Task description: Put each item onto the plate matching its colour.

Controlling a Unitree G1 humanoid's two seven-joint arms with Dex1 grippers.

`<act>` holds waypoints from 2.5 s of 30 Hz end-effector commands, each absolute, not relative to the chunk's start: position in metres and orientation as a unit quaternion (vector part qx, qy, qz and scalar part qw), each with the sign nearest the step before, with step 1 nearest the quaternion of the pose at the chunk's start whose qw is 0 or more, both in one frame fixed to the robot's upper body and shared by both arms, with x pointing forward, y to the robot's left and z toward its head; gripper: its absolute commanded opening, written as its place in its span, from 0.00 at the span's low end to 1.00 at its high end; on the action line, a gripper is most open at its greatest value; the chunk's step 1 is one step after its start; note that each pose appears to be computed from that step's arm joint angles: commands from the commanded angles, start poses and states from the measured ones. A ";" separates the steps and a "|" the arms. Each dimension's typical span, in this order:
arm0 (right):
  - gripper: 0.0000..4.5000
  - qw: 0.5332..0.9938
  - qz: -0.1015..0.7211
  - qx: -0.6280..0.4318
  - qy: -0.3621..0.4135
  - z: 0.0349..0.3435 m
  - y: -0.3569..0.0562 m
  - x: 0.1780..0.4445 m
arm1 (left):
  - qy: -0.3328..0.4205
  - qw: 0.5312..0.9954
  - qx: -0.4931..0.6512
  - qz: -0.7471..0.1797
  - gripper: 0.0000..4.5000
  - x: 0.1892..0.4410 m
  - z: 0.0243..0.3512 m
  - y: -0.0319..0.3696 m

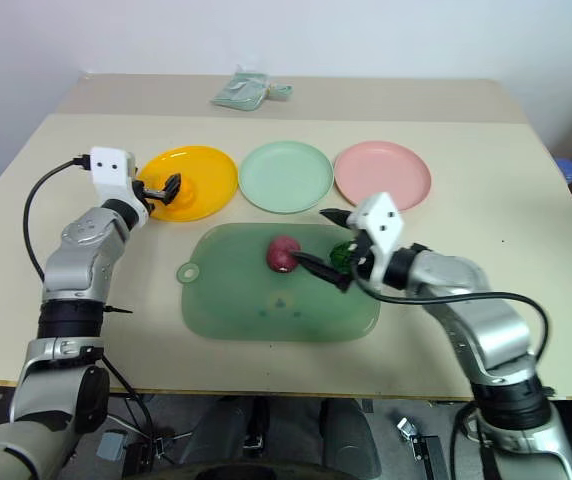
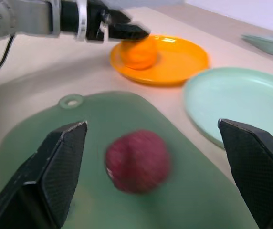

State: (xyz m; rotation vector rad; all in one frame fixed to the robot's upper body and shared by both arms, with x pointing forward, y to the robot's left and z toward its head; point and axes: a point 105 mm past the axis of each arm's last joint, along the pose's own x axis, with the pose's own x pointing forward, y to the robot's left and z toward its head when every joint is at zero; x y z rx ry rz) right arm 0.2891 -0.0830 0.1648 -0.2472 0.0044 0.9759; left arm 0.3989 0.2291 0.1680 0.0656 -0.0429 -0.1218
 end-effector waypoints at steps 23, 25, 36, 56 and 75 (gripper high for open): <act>0.43 0.891 0.422 -0.167 -0.006 0.176 -0.057 0.322 | 0.045 0.887 0.079 -0.453 1.00 0.256 0.144 0.143; 0.43 0.912 0.378 -0.159 -0.030 0.196 -0.071 0.340 | 0.045 0.885 0.078 -0.458 1.00 0.256 0.143 0.140; 0.43 0.981 0.076 -0.177 0.040 0.192 -0.196 0.448 | 0.032 0.882 0.069 -0.465 1.00 0.257 0.141 0.128; 0.99 0.860 0.467 -0.190 0.079 0.144 -0.153 0.313 | 0.044 0.893 0.076 -0.441 1.00 0.258 0.135 0.147; 0.44 0.948 0.285 -0.139 -0.017 0.171 -0.088 0.415 | 0.029 0.944 0.060 -0.323 1.00 0.270 0.131 0.181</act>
